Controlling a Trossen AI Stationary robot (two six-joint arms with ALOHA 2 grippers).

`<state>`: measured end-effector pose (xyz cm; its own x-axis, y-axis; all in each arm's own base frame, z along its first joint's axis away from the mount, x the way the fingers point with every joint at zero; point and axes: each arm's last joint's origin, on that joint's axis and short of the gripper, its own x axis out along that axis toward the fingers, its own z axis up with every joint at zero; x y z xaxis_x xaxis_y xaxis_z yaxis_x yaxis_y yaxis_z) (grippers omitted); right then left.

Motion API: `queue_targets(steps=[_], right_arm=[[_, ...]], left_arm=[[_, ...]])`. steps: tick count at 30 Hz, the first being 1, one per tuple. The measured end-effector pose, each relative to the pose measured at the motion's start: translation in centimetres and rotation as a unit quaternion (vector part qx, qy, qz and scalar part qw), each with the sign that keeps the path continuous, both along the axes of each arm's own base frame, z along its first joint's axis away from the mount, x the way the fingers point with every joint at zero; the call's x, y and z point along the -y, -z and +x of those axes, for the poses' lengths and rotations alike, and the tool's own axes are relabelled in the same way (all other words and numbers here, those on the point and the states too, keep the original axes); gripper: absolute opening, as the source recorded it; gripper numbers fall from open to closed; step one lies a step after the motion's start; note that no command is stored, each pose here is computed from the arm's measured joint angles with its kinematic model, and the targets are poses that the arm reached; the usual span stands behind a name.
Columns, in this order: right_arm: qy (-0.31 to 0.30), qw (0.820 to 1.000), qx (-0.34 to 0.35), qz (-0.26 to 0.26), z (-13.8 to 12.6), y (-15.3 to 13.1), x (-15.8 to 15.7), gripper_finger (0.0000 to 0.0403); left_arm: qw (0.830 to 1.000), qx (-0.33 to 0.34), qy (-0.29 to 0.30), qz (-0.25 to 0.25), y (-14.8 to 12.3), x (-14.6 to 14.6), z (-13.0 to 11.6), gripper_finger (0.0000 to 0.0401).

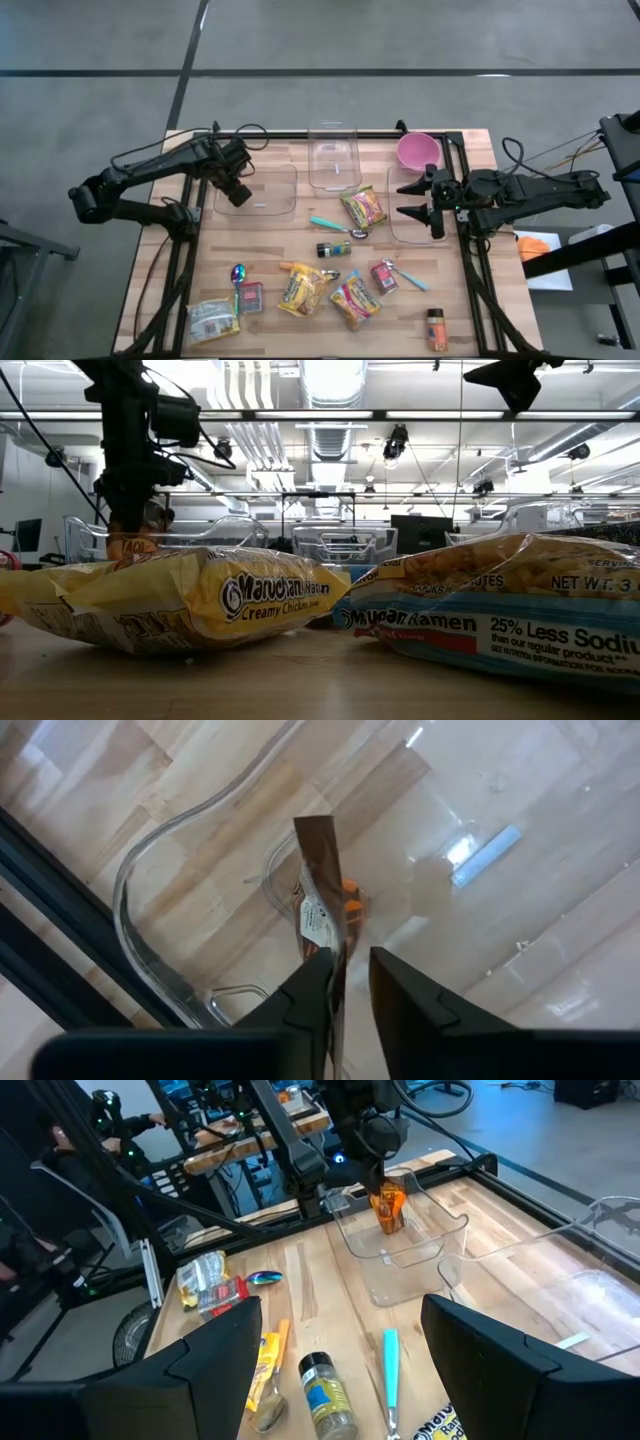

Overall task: Pick & Place Food Item
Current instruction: Put the orange seasoning bag into the left transparent bin

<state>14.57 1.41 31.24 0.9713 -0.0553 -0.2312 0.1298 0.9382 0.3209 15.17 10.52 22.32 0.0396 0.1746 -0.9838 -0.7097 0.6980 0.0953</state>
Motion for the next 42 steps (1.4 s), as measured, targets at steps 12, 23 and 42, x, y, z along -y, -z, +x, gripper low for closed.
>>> queue_targets(steps=[12,23,42], right_arm=[[-0.002,1.000,0.000,-0.009,0.0,0.0,0.0,0.0271],[-0.002,1.000,0.000,-0.009,0.0,0.0,0.0,0.0271],[-0.003,1.000,0.000,-0.011,0.0,0.0,0.0,0.0271]], left_arm=[[1.000,0.006,0.001,-0.016,0.0,0.1,0.0,0.0151],[0.999,0.011,0.003,-0.036,0.0,0.3,0.0,0.0208],[0.999,0.029,-0.005,-0.028,-3.0,0.0,0.4,0.0258]])
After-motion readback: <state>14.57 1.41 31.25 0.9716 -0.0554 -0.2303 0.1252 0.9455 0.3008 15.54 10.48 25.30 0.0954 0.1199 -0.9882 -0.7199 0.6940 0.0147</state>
